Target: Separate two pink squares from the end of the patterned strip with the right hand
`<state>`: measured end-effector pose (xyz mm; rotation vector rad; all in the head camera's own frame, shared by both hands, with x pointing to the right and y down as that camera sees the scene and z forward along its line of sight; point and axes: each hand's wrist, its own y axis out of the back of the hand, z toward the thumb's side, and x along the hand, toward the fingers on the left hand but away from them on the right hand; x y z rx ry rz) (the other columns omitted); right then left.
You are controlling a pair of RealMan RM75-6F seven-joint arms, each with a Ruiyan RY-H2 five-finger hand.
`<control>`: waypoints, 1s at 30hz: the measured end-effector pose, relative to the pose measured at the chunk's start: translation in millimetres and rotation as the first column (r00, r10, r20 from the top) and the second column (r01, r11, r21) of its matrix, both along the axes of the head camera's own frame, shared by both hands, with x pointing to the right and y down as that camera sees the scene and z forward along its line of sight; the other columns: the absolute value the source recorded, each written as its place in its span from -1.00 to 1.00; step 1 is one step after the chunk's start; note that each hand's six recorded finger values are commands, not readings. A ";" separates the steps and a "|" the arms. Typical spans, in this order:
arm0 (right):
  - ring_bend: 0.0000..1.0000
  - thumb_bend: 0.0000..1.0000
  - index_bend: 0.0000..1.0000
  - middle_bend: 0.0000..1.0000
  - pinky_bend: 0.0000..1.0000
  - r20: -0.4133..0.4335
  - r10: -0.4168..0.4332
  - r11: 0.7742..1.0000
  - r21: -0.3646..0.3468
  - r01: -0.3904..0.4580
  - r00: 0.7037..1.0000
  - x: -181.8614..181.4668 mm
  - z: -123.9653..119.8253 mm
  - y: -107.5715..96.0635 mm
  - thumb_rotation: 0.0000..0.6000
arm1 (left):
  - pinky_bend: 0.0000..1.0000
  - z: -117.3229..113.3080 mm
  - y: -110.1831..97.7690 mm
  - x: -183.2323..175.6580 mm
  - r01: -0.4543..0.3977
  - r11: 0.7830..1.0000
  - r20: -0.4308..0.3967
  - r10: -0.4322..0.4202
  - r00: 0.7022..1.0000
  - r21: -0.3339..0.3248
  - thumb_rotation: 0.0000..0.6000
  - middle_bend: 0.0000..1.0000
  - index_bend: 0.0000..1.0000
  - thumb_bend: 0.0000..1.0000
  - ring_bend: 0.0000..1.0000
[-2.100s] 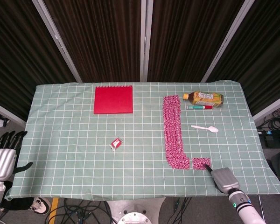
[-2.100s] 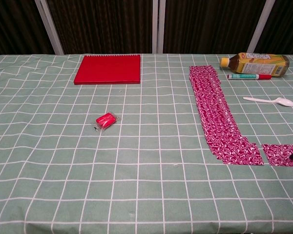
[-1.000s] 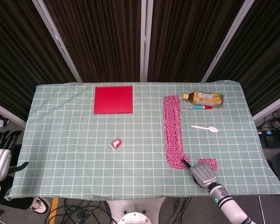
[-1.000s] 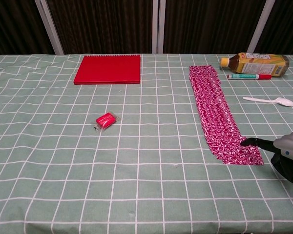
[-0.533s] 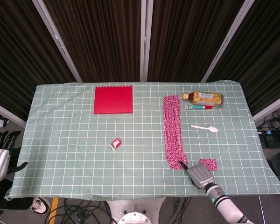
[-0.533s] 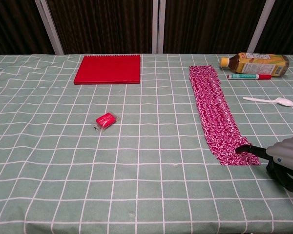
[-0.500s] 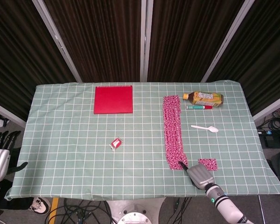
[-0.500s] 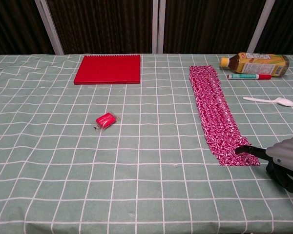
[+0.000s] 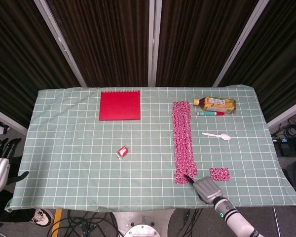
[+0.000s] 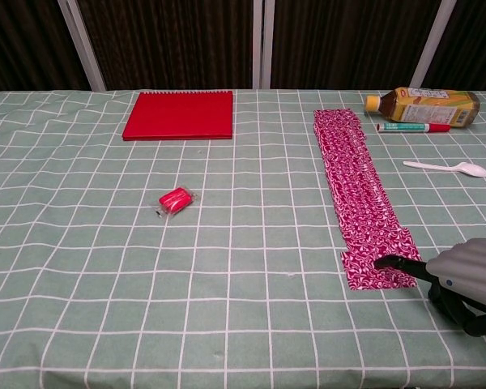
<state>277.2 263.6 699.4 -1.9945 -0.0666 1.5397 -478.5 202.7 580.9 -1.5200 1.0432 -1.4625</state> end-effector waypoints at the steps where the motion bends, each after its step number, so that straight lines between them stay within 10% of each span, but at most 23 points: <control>1: 0.58 1.00 -0.95 0.74 0.36 0.004 -0.006 1.000 -0.001 0.006 1.000 -2.6 0.2 0.0 1.00 | -0.86 -0.2 -0.1 -0.2 0.001 1.000 0.000 -0.001 1.000 0.001 1.00 -0.80 -0.85 -0.88 -0.95; 30: 0.58 1.00 -0.95 0.74 0.36 0.071 -0.092 0.996 -0.005 0.092 0.993 -78.7 13.1 -21.1 1.00 | -0.86 -11.3 0.0 -16.4 0.035 0.999 0.005 -0.035 0.999 0.027 1.00 -0.80 -0.85 -0.88 -0.95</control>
